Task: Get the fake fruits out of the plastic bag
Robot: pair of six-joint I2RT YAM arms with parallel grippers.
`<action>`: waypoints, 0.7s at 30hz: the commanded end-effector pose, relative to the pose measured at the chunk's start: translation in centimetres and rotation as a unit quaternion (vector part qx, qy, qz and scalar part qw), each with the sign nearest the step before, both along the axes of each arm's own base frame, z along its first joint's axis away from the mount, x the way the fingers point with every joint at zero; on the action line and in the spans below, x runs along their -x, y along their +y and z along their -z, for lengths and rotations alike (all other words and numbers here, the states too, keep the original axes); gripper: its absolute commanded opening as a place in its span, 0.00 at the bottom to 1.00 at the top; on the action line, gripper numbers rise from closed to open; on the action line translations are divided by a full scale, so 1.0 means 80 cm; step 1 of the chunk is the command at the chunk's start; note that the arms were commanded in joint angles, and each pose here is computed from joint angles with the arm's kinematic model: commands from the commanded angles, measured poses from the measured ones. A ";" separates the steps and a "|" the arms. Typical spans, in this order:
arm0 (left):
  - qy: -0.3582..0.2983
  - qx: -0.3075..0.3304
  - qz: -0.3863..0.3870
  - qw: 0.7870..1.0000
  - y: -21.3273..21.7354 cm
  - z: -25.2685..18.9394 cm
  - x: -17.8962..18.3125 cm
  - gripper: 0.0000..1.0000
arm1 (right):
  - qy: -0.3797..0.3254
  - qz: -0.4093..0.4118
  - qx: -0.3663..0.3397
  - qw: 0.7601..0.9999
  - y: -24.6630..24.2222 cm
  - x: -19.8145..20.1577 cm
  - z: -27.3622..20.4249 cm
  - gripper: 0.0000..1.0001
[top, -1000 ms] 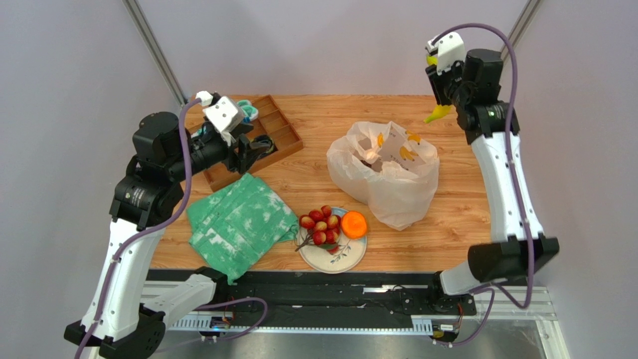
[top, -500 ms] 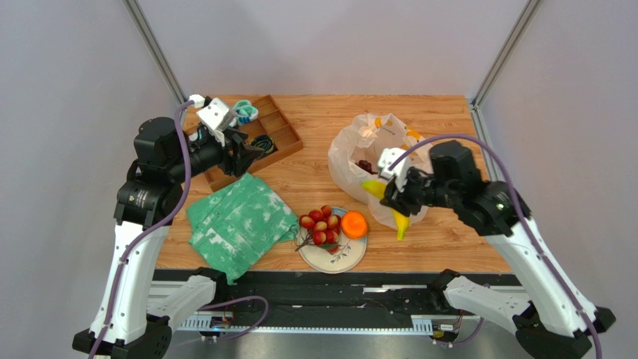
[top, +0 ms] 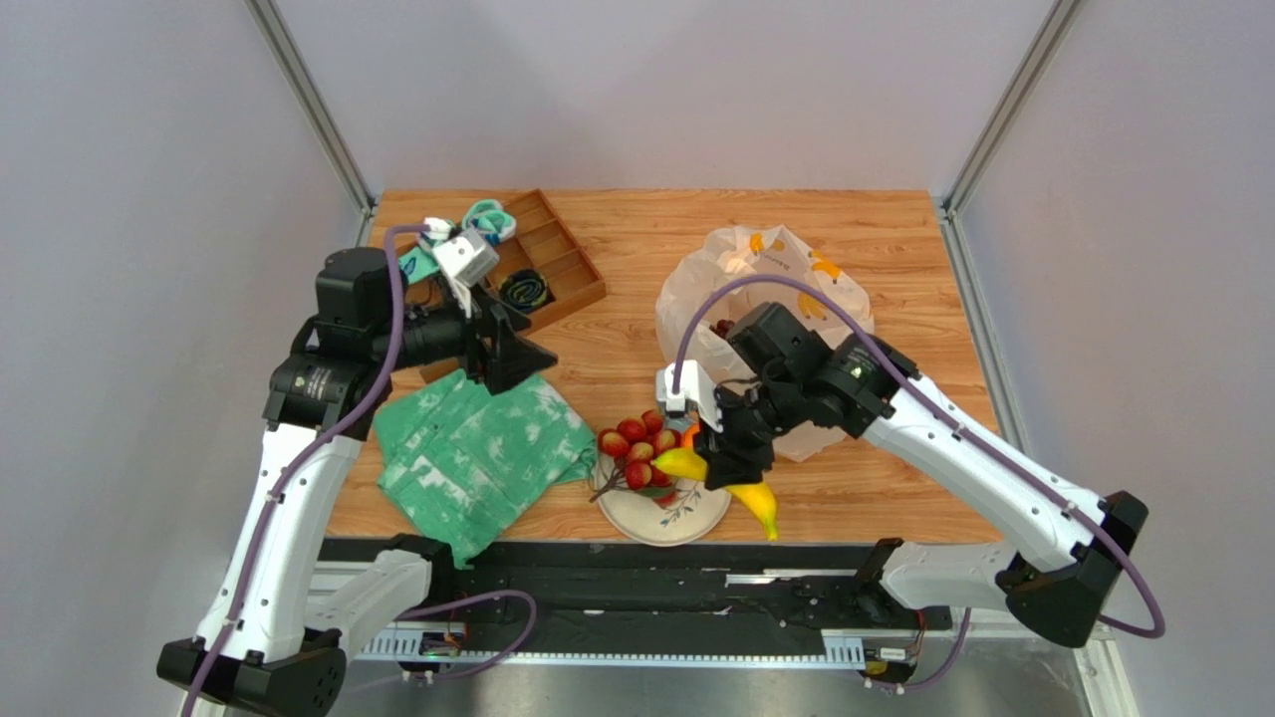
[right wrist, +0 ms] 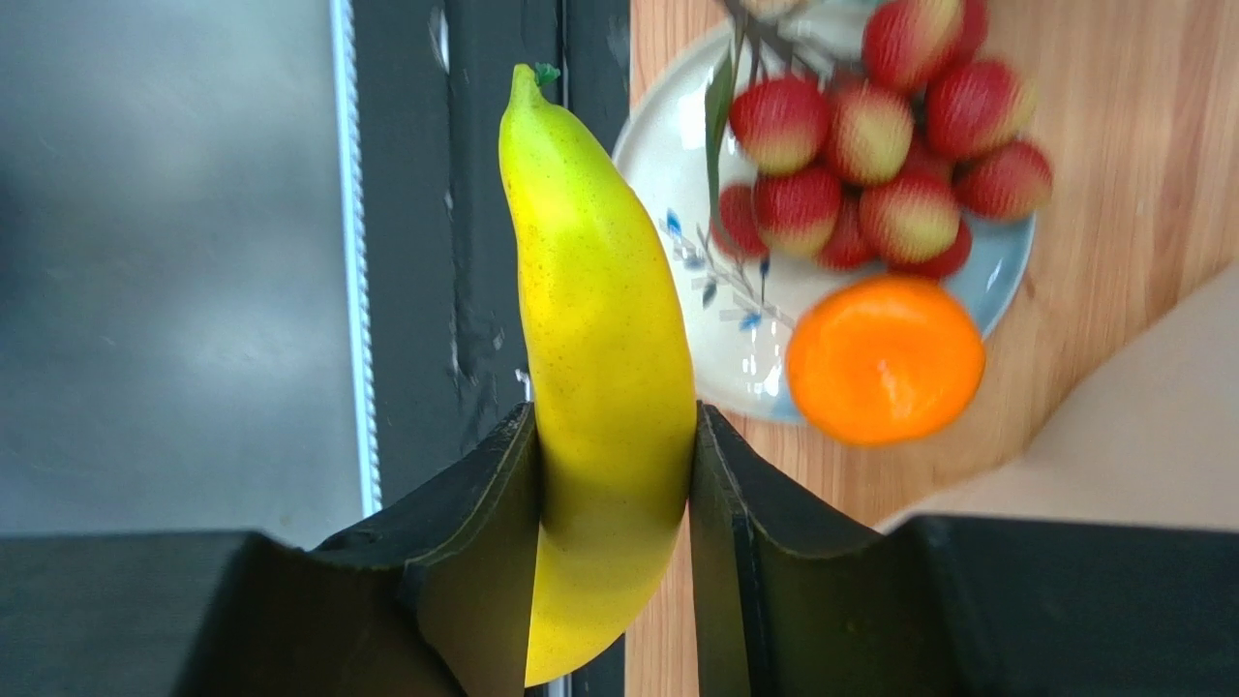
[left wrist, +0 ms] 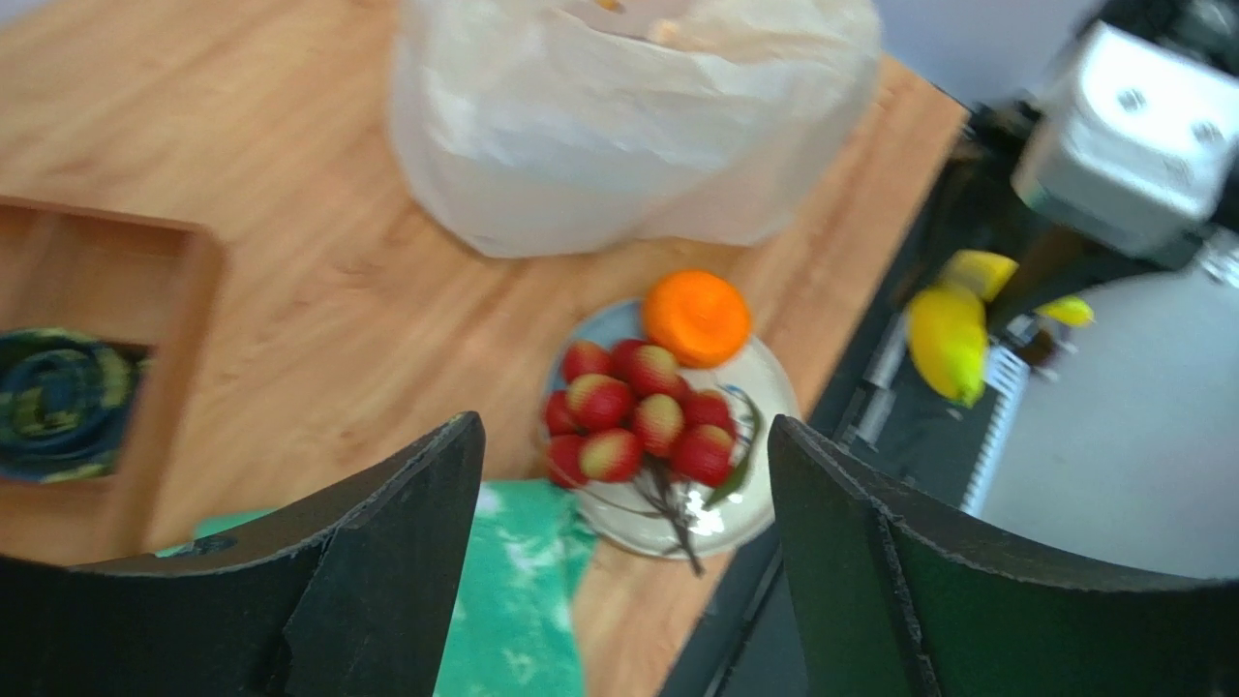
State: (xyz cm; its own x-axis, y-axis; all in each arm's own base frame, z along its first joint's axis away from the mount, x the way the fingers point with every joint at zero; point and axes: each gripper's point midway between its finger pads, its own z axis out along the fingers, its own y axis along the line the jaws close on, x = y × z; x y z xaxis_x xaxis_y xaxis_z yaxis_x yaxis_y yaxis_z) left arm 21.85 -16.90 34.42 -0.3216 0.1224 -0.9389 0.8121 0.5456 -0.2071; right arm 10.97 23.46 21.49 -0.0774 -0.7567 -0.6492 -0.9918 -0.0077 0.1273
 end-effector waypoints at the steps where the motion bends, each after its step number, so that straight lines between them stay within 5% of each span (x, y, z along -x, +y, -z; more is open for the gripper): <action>1: -0.049 -0.019 0.142 0.989 -0.039 0.000 0.060 0.81 | 0.051 -0.030 -0.093 0.994 0.043 0.008 -0.065 0.36; 6: -0.191 -0.101 0.225 0.950 -0.060 0.000 0.077 0.78 | 0.096 -0.070 -0.059 0.991 0.036 0.010 -0.064 0.35; 10: -0.383 -0.108 0.243 0.885 -0.075 -0.011 0.082 0.79 | 0.153 -0.071 -0.079 0.982 0.039 0.000 -0.084 0.34; 14: -0.466 -0.133 0.277 0.829 -0.097 0.001 0.083 0.72 | 0.161 -0.082 -0.074 0.981 0.039 0.000 -0.083 0.34; 21: -0.517 -0.152 0.298 0.788 -0.132 0.012 0.076 0.66 | 0.163 -0.089 -0.072 0.980 0.037 -0.001 -0.079 0.36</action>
